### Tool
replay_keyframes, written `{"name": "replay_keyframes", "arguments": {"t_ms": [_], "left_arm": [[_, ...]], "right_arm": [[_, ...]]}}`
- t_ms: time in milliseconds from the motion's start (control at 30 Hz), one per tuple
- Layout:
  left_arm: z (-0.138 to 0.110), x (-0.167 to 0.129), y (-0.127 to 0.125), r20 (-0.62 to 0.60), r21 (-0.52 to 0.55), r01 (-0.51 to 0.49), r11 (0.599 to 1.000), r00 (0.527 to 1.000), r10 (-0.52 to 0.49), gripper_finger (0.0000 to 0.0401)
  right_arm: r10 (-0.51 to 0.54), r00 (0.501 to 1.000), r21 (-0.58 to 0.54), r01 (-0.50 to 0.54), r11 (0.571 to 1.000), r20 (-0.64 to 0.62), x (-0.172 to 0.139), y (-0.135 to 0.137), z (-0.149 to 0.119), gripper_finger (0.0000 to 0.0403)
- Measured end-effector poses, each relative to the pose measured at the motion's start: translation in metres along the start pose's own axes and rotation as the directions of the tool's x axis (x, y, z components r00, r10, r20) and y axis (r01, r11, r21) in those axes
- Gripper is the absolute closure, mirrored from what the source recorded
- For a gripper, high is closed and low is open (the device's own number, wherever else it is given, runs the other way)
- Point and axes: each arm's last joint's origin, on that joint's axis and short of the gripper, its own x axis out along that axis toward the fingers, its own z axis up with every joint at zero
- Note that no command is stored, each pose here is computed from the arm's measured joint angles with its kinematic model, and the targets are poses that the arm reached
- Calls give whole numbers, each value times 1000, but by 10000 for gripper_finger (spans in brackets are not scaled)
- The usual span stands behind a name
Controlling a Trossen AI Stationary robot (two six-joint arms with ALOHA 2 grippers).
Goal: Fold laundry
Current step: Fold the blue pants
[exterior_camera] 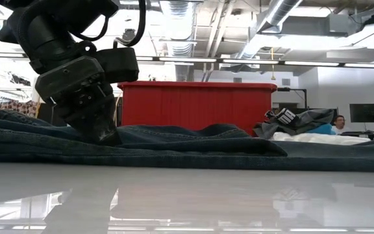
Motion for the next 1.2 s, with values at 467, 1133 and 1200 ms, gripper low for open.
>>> {"name": "replay_keyframes", "arguments": {"t_ms": [467,1133,1200], "left_arm": [[0,0,0,4,7,1,1000,1000,-1,401],[1,1,-1,17,-4,11,1000,1000,-11,401],[1,1,-1,18,10,11,1000,1000,-12,401]], "right_arm": [[57,998,22,-57,998,4,-15,7,4,384],[762,541,-230,-740,632,356,-155,76,78,384],[818,467,-294,-773,562,334,-165,94,90,384]]}}
